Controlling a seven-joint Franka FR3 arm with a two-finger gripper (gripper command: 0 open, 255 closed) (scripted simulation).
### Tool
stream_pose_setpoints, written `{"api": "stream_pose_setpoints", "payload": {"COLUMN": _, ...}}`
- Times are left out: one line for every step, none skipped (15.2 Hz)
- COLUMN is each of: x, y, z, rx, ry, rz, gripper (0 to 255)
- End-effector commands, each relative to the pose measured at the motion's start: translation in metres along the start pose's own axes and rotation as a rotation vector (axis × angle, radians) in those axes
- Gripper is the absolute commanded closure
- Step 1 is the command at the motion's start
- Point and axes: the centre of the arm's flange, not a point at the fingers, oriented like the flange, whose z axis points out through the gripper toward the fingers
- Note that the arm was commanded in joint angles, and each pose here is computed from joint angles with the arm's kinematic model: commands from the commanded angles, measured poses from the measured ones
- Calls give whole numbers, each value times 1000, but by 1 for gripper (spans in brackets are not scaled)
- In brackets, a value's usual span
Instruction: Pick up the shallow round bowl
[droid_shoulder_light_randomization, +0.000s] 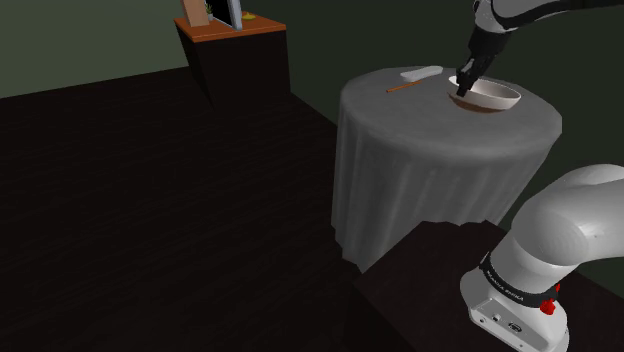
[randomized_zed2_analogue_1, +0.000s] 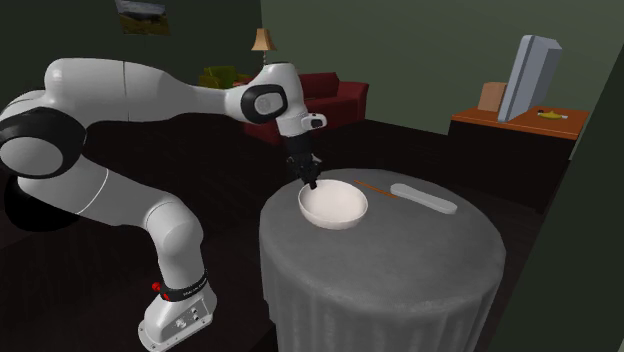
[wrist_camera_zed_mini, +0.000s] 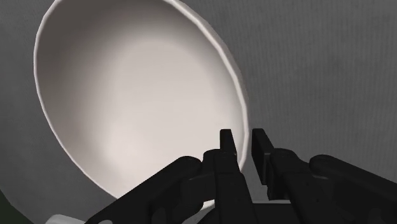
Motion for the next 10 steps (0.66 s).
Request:
{"api": "stream_pose_setpoints", "payload": {"x": 1, "y": 2, "z": -11, "rx": 0, "ry": 0, "rz": 0, "gripper": 255}}
{"api": "stream_pose_setpoints", "payload": {"x": 2, "y": 3, "z": -16, "rx": 0, "ry": 0, "rz": 0, "gripper": 255}}
{"api": "stream_pose_setpoints", "payload": {"x": 3, "y": 4, "z": -21, "rx": 0, "ry": 0, "rz": 0, "gripper": 255}}
{"api": "stream_pose_setpoints", "payload": {"x": 3, "y": 5, "z": -27, "rx": 0, "ry": 0, "rz": 0, "gripper": 255}}
{"api": "stream_pose_setpoints", "payload": {"x": 4, "y": 6, "z": -32, "rx": 0, "ry": 0, "rz": 0, "gripper": 255}}
{"api": "stream_pose_setpoints", "payload": {"x": 5, "y": 7, "z": -37, "rx": 0, "ry": 0, "rz": 0, "gripper": 255}}
{"api": "stream_pose_setpoints", "payload": {"x": 6, "y": 8, "z": -42, "rx": 0, "ry": 0, "rz": 0, "gripper": 255}}
{"api": "stream_pose_setpoints", "payload": {"x": 7, "y": 9, "z": -47, "rx": 0, "ry": 0, "rz": 0, "gripper": 255}}
{"api": "stream_pose_setpoints", "payload": {"x": 7, "y": 9, "z": -48, "rx": 0, "ry": 0, "rz": 0, "gripper": 255}}
{"api": "stream_pose_setpoints", "payload": {"x": 7, "y": 9, "z": -48, "rx": 0, "ry": 0, "rz": 0, "gripper": 255}}
